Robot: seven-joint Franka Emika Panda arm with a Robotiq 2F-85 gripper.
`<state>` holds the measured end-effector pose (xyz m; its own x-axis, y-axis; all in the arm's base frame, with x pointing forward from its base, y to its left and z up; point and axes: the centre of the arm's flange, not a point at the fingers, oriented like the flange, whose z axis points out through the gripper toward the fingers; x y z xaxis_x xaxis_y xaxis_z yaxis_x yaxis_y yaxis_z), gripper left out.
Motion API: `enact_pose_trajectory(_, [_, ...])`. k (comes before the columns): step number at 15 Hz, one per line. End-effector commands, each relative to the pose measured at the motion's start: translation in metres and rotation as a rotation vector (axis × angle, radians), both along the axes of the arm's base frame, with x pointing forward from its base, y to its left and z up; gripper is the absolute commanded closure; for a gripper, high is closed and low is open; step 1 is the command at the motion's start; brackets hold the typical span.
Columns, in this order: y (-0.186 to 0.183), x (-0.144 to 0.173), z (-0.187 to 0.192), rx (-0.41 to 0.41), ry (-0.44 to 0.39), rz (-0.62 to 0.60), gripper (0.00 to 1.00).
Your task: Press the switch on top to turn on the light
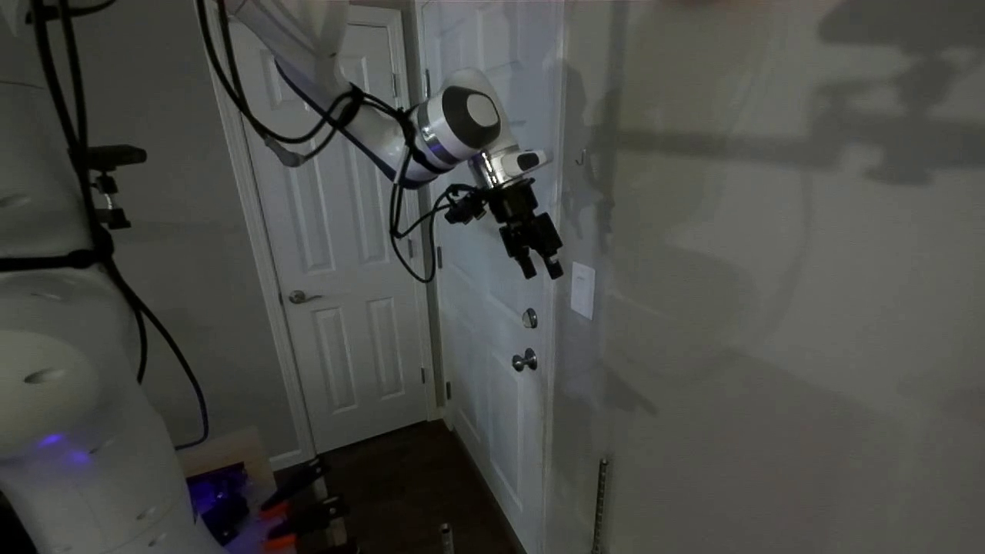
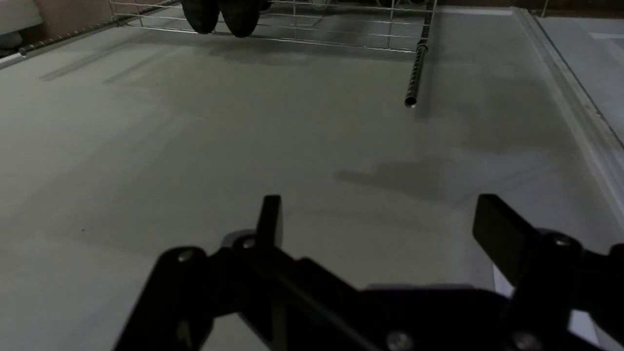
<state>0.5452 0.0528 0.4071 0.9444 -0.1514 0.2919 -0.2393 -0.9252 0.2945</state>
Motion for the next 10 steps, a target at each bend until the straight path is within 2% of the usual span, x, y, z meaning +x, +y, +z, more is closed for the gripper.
enact_pose_trajectory(1, [0.001,0.002,-0.0008,0.001,-0.001,-0.002,0.0])
enact_pose_trajectory(10, [-0.0014,0.0053,-0.0022,0.006,-0.008,-0.015,0.0])
